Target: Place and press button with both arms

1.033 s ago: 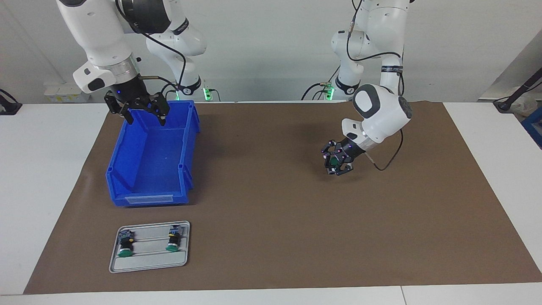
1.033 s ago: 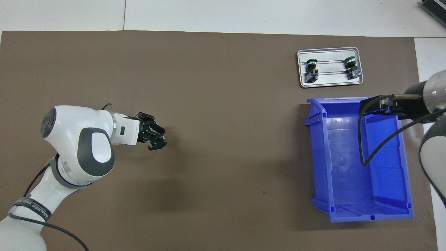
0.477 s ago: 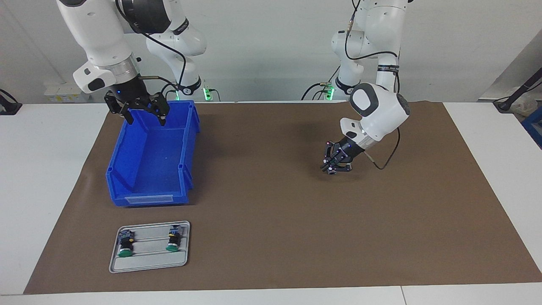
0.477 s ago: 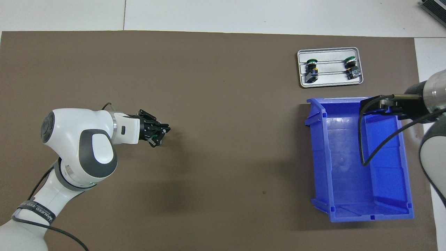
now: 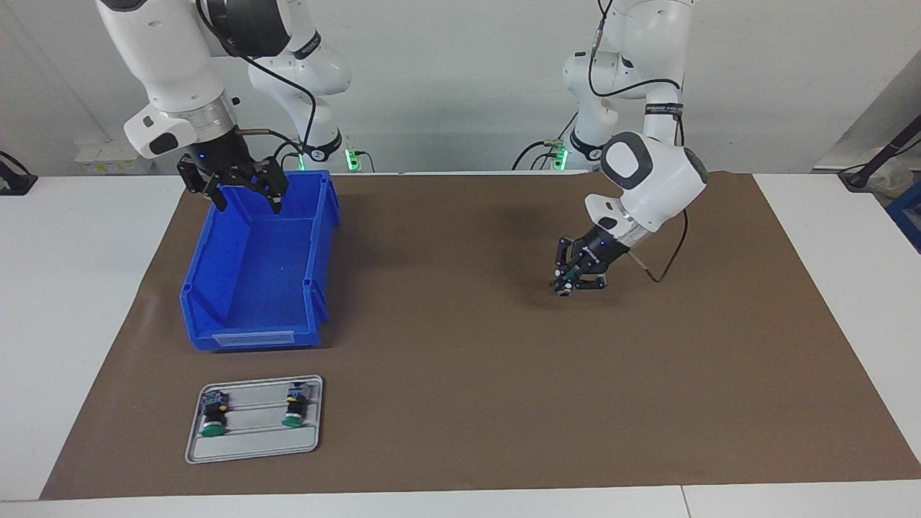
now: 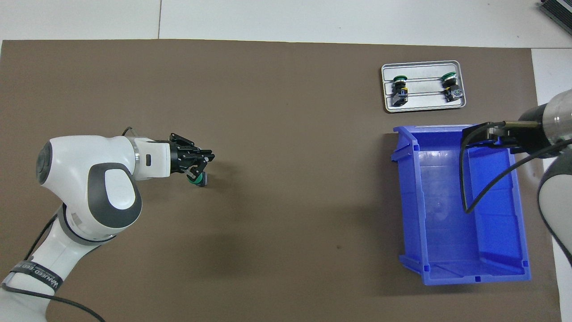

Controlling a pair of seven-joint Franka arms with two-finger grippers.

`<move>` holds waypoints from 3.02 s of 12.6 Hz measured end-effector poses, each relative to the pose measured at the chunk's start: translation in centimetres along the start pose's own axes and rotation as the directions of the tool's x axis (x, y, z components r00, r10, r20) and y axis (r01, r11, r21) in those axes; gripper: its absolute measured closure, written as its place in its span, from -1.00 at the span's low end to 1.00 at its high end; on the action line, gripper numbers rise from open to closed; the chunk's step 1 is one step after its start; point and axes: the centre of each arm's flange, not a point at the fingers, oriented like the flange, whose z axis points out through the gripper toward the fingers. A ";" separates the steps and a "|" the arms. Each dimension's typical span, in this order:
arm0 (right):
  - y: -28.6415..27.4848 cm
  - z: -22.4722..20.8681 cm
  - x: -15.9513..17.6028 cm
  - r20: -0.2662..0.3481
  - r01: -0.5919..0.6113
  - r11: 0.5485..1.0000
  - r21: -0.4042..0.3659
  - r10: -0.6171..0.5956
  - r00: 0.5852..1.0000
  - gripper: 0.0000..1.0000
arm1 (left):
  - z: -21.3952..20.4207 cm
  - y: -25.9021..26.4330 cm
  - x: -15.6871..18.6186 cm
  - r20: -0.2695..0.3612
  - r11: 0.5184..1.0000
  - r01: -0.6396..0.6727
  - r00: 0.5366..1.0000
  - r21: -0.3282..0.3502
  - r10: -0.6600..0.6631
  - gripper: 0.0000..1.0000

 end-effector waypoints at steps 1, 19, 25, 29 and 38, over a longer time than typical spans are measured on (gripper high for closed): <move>0.0 0.0 0.0 0.000 0.000 1.000 0.000 0.000 1.000 -1.00 | -0.8 0.0 0.3 -0.012 1.000 0.019 1.000 0.009 -0.019 0.73; 0.0 0.0 0.0 0.000 0.000 1.000 0.000 0.000 1.000 -1.00 | -6.2 4.2 5.5 0.281 0.897 0.362 0.859 0.255 -0.427 0.98; 0.0 0.0 0.0 0.000 0.000 1.000 0.000 0.000 1.000 -1.00 | -1.9 7.8 3.1 0.389 0.814 0.434 0.723 0.386 -0.570 0.98; 0.0 0.0 0.0 0.000 0.000 1.000 0.000 0.000 1.000 -1.00 | -1.5 7.6 2.7 0.348 0.789 0.436 0.726 0.434 -0.593 0.98; 0.0 0.0 0.0 0.000 0.000 1.000 0.000 0.000 1.000 -1.00 | -0.2 6.0 0.5 0.254 0.770 0.457 0.760 0.446 -0.599 0.98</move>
